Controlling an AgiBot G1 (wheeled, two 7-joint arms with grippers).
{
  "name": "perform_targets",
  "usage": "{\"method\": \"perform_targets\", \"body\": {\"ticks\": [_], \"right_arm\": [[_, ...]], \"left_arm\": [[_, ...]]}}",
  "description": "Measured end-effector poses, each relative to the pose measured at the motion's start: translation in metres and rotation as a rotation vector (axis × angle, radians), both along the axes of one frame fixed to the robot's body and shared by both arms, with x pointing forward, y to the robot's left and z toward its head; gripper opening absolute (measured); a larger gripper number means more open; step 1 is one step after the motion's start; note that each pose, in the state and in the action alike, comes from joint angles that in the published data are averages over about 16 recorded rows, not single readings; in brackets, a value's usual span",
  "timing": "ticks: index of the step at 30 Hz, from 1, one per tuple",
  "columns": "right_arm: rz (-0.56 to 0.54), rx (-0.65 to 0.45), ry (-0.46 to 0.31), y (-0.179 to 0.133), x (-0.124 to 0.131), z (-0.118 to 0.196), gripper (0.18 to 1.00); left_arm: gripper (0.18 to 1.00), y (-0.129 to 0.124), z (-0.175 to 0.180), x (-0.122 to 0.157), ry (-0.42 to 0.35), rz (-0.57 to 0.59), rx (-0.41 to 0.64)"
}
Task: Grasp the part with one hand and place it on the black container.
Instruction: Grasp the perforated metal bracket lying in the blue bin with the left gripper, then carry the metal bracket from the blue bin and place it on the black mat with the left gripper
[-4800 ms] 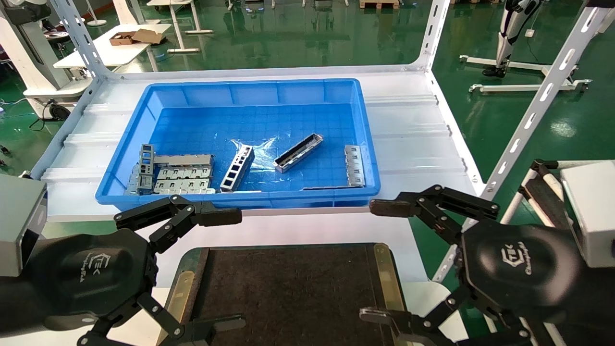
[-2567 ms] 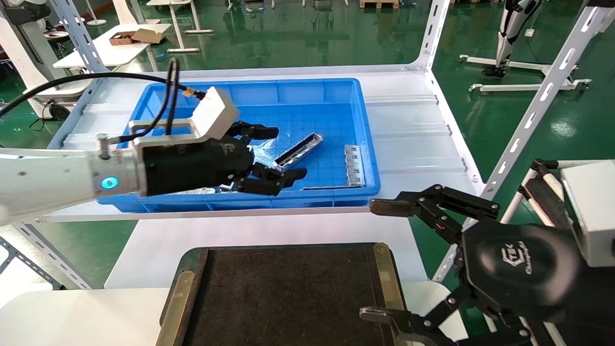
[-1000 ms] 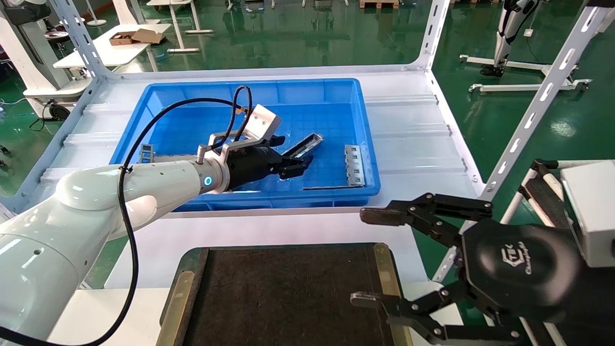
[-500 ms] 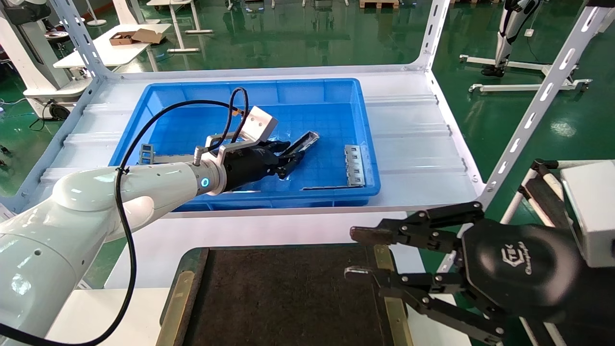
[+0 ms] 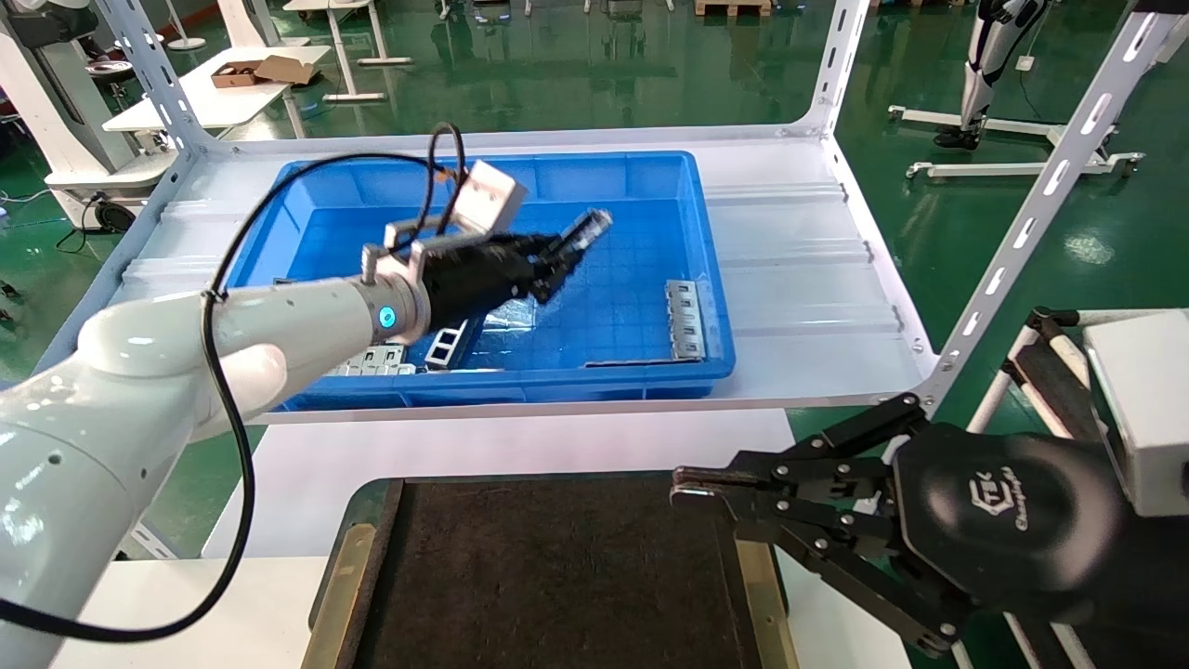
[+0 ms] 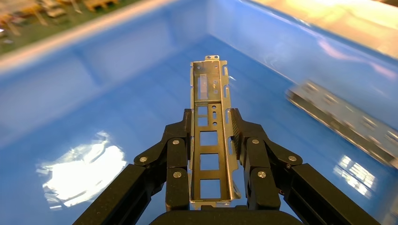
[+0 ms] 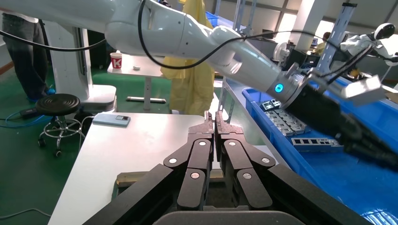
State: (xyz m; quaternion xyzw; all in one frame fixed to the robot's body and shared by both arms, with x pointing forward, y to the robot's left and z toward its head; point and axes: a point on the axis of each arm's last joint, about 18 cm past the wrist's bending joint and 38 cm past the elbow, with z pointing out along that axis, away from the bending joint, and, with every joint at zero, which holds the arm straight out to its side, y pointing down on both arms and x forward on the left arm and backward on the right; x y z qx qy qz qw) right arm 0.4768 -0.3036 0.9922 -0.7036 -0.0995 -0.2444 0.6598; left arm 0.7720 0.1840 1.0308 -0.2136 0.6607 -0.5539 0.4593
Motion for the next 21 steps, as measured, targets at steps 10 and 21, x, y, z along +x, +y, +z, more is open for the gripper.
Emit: {"method": "perform_targets", "body": {"ticks": [10, 21], "right_arm": [[0.000, 0.000, 0.000, 0.000, 0.000, 0.000, 0.195], [0.000, 0.000, 0.000, 0.000, 0.000, 0.000, 0.191]], "left_arm": [[0.354, -0.011, 0.039, -0.038, -0.059, -0.223, 0.013], [0.353, 0.009, 0.036, -0.110, -0.072, -0.547, 0.097]]}}
